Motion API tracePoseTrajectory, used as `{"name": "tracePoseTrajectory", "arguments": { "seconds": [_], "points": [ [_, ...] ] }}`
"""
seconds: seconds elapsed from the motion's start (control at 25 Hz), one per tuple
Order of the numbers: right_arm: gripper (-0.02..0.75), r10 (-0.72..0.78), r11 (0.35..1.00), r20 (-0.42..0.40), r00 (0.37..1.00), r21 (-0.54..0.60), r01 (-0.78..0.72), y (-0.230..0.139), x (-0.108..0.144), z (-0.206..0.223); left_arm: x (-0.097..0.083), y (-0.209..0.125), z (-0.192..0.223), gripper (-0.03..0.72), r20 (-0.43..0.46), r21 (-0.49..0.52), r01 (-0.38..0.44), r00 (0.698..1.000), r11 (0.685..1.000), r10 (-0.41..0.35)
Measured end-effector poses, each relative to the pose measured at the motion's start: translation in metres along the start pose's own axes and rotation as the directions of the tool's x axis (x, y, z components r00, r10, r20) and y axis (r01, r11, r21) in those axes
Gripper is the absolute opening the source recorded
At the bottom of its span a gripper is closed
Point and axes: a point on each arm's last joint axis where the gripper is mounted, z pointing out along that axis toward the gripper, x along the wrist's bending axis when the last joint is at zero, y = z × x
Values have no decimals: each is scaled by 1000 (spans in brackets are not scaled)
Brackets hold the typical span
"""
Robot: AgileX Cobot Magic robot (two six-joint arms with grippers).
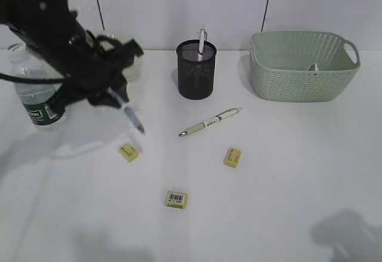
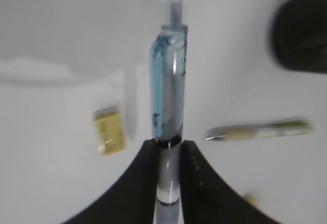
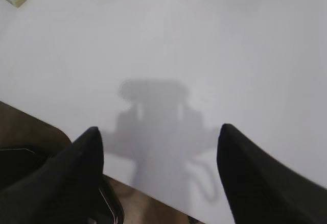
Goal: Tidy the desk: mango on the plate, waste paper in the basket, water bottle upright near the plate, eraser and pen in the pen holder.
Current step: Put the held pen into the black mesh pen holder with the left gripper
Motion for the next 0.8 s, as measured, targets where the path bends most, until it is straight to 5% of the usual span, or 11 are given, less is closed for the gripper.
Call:
{"name": "tracePoseTrajectory", "arguments": {
  "seconds": [0.16,0.36,0.44,0.6,0.8],
  "points": [
    [551,0,1000,0,1000,0,0,0,0,0,-20,5,-16,96,198,-107,-77,975,991,97],
    [551,0,1000,0,1000,0,0,0,0,0,-40,12,-25,96,376,-267,-148,894,952,244],
    [551,0,1000,0,1000,0,0,0,0,0,-49,15,-30,96,411,-380,-239,822,894,395],
    [549,0,1000,0,1000,0,0,0,0,0,-65,11,-35,96,427,-561,-402,609,724,669],
    [549,0,1000,0,1000,0,0,0,0,0,-70,4,-14,96,409,-624,-497,451,603,794]
  ]
}}
